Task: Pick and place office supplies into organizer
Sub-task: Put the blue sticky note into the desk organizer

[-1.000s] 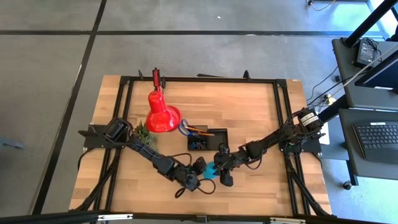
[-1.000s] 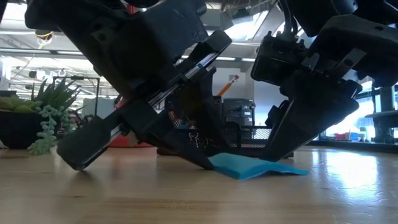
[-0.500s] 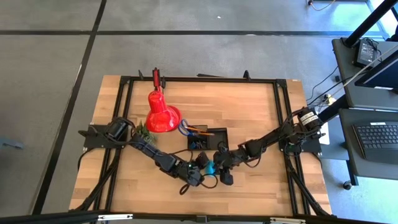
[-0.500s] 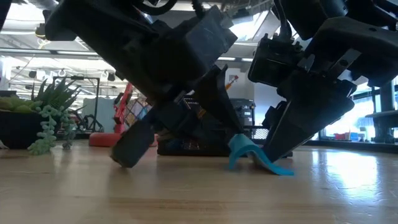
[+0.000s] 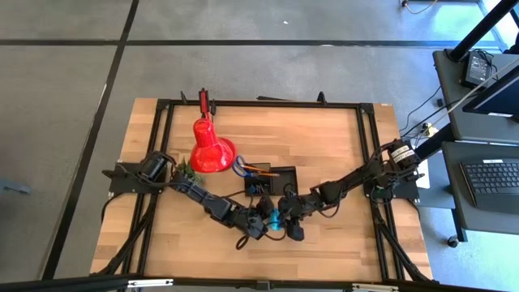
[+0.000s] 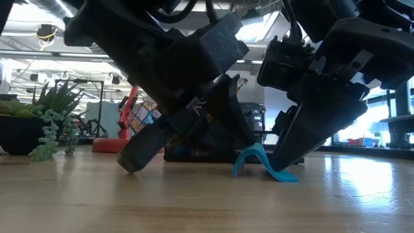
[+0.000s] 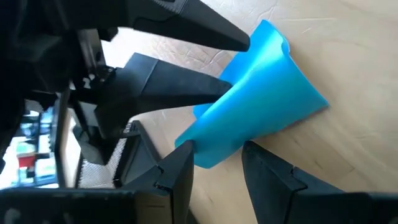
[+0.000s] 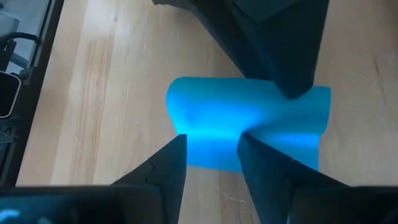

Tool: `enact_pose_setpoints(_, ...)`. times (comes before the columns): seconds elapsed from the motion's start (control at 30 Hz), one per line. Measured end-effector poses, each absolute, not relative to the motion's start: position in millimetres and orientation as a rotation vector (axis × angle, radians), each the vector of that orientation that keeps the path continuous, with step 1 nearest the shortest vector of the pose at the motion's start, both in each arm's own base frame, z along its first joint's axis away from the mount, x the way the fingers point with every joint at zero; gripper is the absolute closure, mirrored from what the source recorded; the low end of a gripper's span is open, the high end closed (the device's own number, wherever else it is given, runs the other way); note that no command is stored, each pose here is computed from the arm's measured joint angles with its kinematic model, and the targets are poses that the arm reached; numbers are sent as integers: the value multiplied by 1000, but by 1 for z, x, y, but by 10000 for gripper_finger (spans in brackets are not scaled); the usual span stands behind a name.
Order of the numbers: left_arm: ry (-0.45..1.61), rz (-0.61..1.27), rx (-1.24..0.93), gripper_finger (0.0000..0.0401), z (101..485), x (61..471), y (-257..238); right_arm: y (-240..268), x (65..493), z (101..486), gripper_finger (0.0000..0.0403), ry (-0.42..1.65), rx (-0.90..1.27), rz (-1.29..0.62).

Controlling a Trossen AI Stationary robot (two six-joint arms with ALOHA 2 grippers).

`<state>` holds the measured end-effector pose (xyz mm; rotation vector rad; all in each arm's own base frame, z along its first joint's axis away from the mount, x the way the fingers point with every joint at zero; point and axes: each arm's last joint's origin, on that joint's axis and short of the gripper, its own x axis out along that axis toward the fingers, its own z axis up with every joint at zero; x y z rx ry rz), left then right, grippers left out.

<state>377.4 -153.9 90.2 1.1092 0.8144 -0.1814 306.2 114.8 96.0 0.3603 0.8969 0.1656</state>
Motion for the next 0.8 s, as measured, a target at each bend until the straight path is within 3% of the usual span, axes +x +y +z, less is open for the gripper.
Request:
enact_pose_setpoints(0.37,846,-209,930,272,88,375,-154,107,311,98,250,887,450,177)
enact_pose_setpoints(0.8,847,-117,719,272,87,369,-166,106,311,97,250,900,493,136)
